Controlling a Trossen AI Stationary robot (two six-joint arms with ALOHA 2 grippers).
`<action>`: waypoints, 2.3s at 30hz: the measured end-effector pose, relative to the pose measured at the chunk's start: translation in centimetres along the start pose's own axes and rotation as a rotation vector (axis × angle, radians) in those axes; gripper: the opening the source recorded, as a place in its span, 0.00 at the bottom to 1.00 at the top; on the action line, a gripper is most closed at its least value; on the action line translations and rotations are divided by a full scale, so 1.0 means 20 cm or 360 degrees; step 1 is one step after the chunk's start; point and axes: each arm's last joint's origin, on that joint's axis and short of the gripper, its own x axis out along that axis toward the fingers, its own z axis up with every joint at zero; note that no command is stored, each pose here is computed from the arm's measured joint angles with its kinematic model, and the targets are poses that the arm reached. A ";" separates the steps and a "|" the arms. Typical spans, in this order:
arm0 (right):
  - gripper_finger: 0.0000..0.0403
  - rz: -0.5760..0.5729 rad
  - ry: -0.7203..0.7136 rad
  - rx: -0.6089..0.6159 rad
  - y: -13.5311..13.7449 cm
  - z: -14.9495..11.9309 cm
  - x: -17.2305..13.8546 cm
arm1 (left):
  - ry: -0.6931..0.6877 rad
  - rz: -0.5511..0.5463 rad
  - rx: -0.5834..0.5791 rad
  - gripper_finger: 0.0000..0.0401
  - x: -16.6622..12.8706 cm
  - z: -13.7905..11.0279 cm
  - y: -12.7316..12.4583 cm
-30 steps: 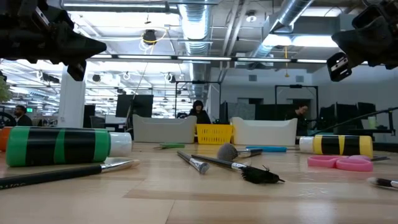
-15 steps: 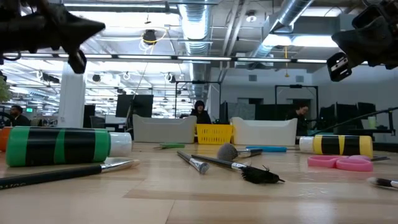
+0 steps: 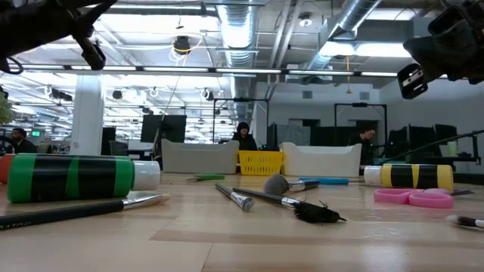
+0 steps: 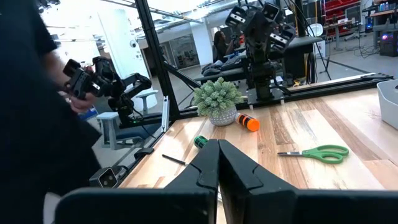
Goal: Pick & Place Paint Supplies
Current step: Put the purple paint bottle into the yellow bin
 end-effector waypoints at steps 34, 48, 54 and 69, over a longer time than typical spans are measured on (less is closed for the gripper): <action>0.29 -0.0723 0.0130 0.0436 0.24 1.08 -0.04 | -0.0386 0.0408 0.1115 0.57 0.58 0.45 -0.39; 0.45 -0.0760 0.1817 0.0675 0.27 0.97 0.24 | -0.0152 0.0544 0.1205 0.63 0.61 0.44 -0.38; 0.45 -0.0722 0.2135 0.0766 0.35 0.76 0.27 | -0.0054 0.0549 0.1182 0.62 0.63 0.39 -0.35; 0.44 -0.0702 0.2256 0.0925 0.67 0.52 0.23 | 0.0002 0.0570 0.1156 0.61 0.67 0.36 -0.32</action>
